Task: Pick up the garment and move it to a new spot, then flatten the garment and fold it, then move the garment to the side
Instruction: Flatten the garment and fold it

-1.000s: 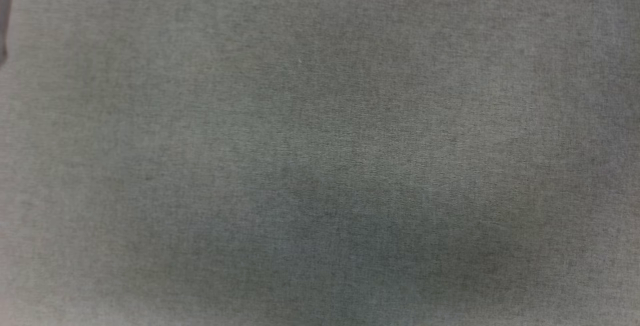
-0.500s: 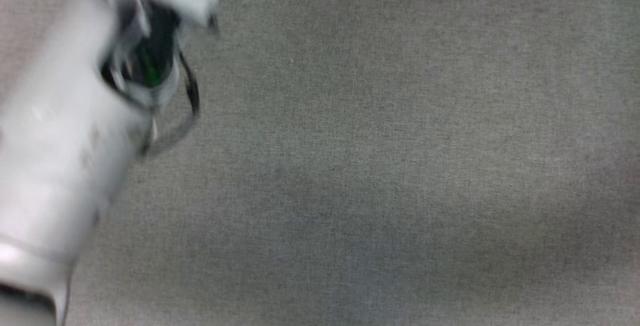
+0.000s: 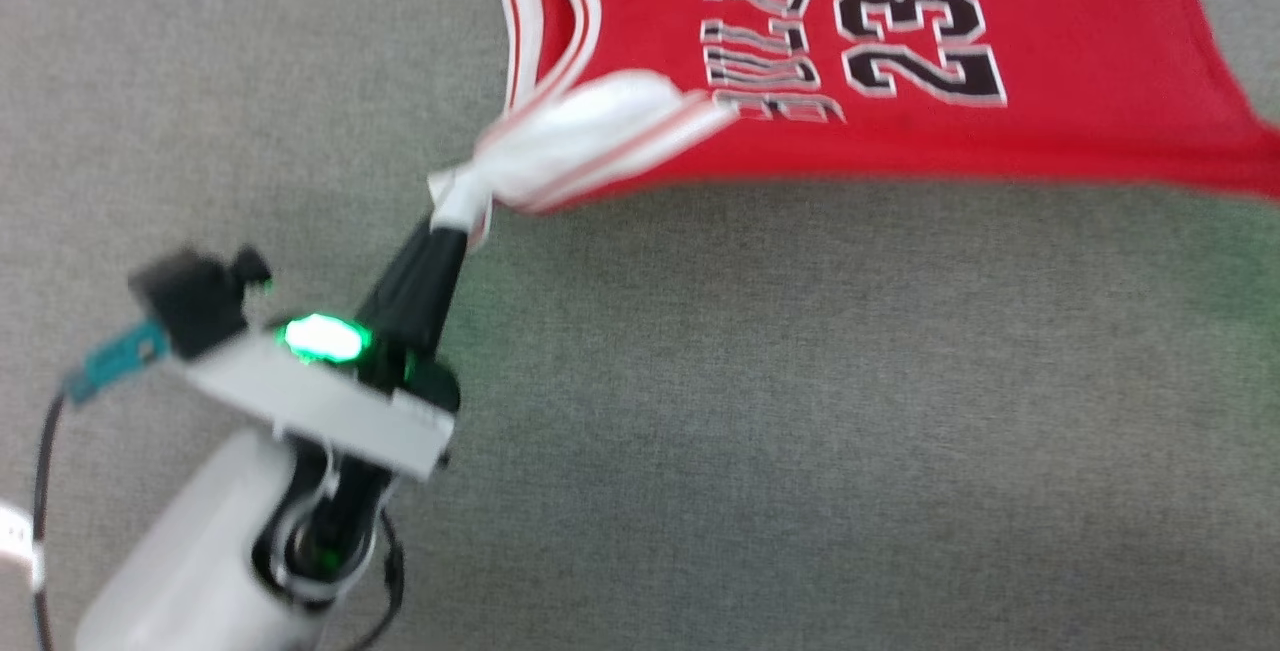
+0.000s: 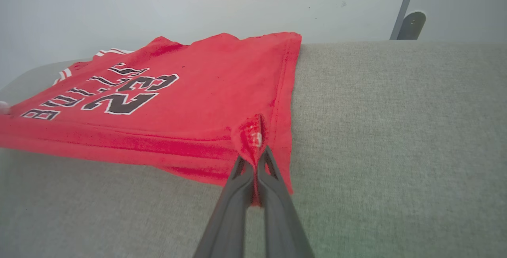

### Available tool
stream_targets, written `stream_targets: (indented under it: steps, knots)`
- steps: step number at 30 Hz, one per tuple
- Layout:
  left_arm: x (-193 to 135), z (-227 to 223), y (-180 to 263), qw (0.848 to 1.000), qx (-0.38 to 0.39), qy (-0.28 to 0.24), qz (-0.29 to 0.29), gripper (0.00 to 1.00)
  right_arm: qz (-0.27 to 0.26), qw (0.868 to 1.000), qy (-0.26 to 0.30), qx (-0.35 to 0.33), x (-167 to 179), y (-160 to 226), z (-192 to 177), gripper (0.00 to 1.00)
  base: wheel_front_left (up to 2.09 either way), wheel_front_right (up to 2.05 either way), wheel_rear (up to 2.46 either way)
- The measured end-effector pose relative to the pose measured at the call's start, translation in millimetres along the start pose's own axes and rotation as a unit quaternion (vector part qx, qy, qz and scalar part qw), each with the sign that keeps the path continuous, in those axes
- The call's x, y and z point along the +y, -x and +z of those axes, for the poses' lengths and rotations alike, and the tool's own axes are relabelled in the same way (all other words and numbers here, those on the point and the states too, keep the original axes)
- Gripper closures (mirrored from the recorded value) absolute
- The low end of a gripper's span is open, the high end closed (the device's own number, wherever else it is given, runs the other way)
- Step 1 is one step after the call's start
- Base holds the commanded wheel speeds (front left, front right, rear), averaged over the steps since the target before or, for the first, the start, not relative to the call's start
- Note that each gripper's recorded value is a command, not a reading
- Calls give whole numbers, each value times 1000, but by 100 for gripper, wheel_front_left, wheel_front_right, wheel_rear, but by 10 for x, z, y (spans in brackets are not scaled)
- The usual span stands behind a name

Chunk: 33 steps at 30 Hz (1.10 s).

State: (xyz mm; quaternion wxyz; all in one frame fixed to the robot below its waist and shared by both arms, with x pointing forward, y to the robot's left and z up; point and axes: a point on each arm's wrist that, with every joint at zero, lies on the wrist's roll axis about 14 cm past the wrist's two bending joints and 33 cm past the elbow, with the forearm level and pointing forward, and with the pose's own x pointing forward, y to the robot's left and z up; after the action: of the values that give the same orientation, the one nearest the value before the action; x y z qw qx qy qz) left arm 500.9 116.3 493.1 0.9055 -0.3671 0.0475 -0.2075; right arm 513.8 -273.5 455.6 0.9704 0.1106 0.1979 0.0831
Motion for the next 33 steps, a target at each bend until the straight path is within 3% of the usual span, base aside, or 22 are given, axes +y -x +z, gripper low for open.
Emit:
stream_targets:
  steps: [11,17,24,33]
  knots:
    - [-127,-161,775,1000,18,-18,18,100,-15,999,1,43,24,946,-294,100,0,0,0]
    - [-245,-241,950,999,30,-21,18,100,-27,998,-9,50,126,1222,-344,100,0,0,0]
    - [-331,-182,684,998,33,-41,-16,100,-10,999,-25,33,293,1053,-186,100,0,0,0]
    - [-226,-222,109,997,47,-54,-33,100,-15,998,-42,42,159,528,-127,100,0,0,0]
